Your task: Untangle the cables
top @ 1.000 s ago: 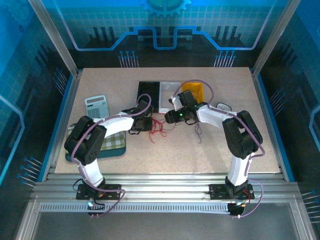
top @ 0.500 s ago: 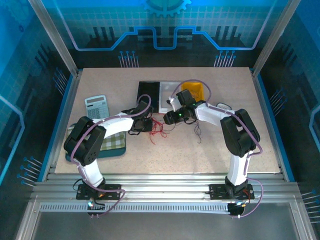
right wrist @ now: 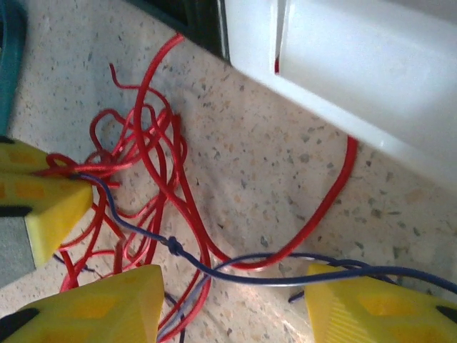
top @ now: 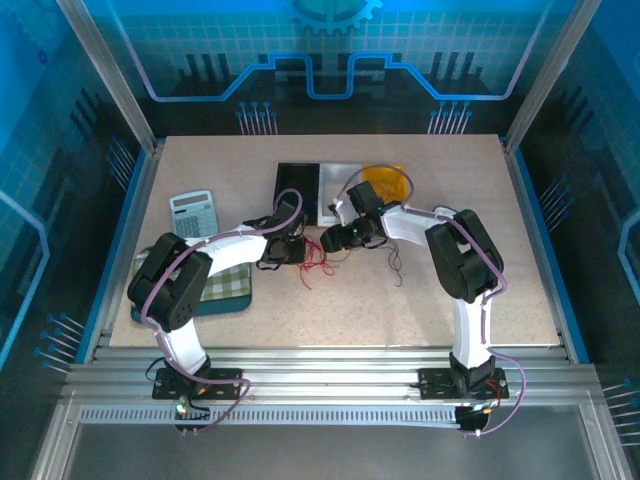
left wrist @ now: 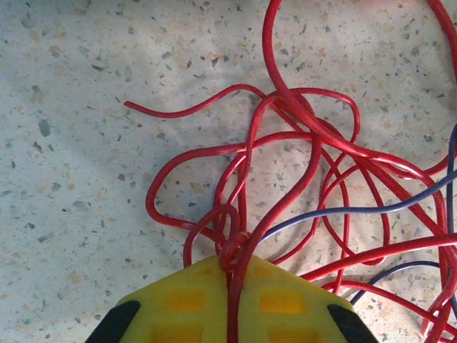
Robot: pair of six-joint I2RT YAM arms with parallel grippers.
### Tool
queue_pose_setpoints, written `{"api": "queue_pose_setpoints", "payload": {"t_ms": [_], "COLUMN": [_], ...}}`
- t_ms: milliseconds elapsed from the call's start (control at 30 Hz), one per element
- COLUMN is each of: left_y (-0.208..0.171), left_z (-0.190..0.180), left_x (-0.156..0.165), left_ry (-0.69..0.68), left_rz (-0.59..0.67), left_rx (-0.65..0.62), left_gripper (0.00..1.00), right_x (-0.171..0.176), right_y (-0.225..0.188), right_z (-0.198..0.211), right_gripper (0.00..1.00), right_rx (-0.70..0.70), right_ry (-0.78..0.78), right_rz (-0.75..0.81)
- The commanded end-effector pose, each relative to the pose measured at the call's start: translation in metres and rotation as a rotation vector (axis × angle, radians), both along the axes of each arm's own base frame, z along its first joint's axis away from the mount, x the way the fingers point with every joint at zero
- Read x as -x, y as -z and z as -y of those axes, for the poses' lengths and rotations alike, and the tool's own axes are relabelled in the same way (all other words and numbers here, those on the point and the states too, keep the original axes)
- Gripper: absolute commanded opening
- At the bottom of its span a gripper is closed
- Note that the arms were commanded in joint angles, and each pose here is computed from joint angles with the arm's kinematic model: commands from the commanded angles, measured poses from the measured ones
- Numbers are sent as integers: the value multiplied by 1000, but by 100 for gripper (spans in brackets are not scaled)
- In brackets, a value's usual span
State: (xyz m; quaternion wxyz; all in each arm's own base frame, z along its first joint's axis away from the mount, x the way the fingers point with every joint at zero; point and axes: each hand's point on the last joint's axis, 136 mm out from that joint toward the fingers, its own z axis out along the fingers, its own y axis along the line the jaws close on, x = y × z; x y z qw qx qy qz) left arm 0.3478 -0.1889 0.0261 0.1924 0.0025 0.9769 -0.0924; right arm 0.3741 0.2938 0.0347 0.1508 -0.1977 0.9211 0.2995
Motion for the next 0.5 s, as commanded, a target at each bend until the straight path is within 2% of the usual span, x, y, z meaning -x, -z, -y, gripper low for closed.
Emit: {"api": "queue_pose_setpoints", "payload": {"t_ms": [0, 467], "left_y": [5, 4], "left_z": [3, 11], "left_x": [19, 23], "left_ry": [55, 95], "left_rz": [-54, -51], "left_rx": [2, 26], "left_gripper": [0, 0], "right_x": [-18, -39], "right_y": [-18, -16], "right_z": [-16, -27], "right_gripper": [55, 50], "right_rx": [-79, -148], "right_ry": [30, 124], "right_rz": [26, -18]}}
